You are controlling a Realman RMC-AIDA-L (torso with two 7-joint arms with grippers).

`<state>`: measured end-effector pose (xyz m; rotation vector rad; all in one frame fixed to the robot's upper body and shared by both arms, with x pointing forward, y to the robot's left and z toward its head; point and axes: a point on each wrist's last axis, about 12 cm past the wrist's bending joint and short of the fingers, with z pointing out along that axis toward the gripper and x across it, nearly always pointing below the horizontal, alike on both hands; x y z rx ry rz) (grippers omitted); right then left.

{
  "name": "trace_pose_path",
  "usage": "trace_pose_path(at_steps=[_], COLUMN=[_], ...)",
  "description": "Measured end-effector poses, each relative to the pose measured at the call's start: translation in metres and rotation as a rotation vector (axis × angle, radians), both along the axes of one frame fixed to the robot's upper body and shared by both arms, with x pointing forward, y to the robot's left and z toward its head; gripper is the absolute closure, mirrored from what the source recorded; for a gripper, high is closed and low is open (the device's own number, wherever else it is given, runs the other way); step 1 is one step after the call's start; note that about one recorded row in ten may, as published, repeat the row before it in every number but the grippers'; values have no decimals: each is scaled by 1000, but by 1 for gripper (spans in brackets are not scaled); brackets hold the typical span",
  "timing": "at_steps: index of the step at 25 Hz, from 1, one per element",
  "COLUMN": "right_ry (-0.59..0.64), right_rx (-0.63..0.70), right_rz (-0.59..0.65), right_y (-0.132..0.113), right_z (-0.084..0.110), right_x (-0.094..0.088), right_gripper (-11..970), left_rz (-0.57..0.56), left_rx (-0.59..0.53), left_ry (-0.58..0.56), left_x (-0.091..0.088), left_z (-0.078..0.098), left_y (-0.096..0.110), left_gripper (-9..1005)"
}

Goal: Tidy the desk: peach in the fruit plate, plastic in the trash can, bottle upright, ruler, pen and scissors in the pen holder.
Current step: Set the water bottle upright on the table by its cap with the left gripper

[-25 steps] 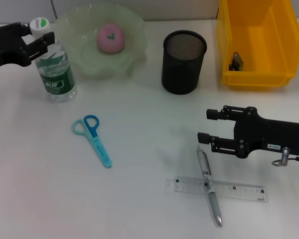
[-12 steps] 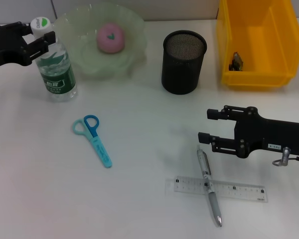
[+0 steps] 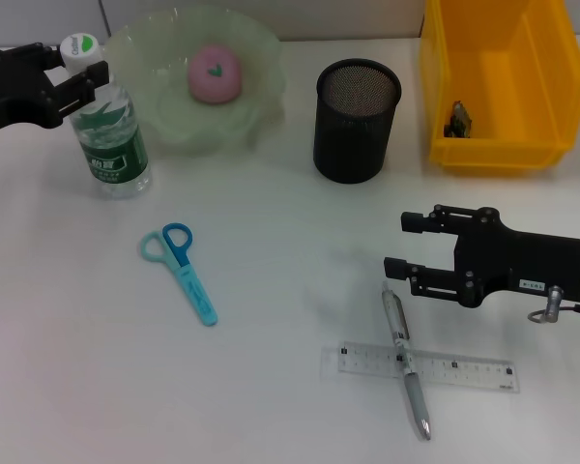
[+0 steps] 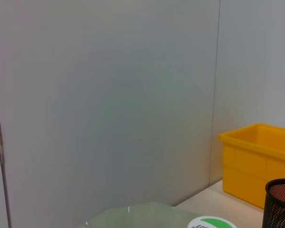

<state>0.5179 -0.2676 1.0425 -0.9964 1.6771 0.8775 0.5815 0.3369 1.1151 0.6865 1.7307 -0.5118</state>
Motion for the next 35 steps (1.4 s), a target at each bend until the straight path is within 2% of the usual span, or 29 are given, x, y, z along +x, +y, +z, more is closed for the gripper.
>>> trace_pose_path(at_steps=[25,30,35], right_ry=[6,9,11], right_rx=[9,10,12], right_rz=[-2,-2,-2], right_y=[0,0,0], right_z=[-1,-1,-2], right_x=[-2,-3,-3], right_gripper=[295,294,294], left_rz=[7,6,7], left_rx=[-3,-3,-3], left_ry=[-3,-1,-1], left_x=[-2,-3,-3], left_z=[-1,-2,-2], left_y=[0,0,0], left_gripper=[533,299,209])
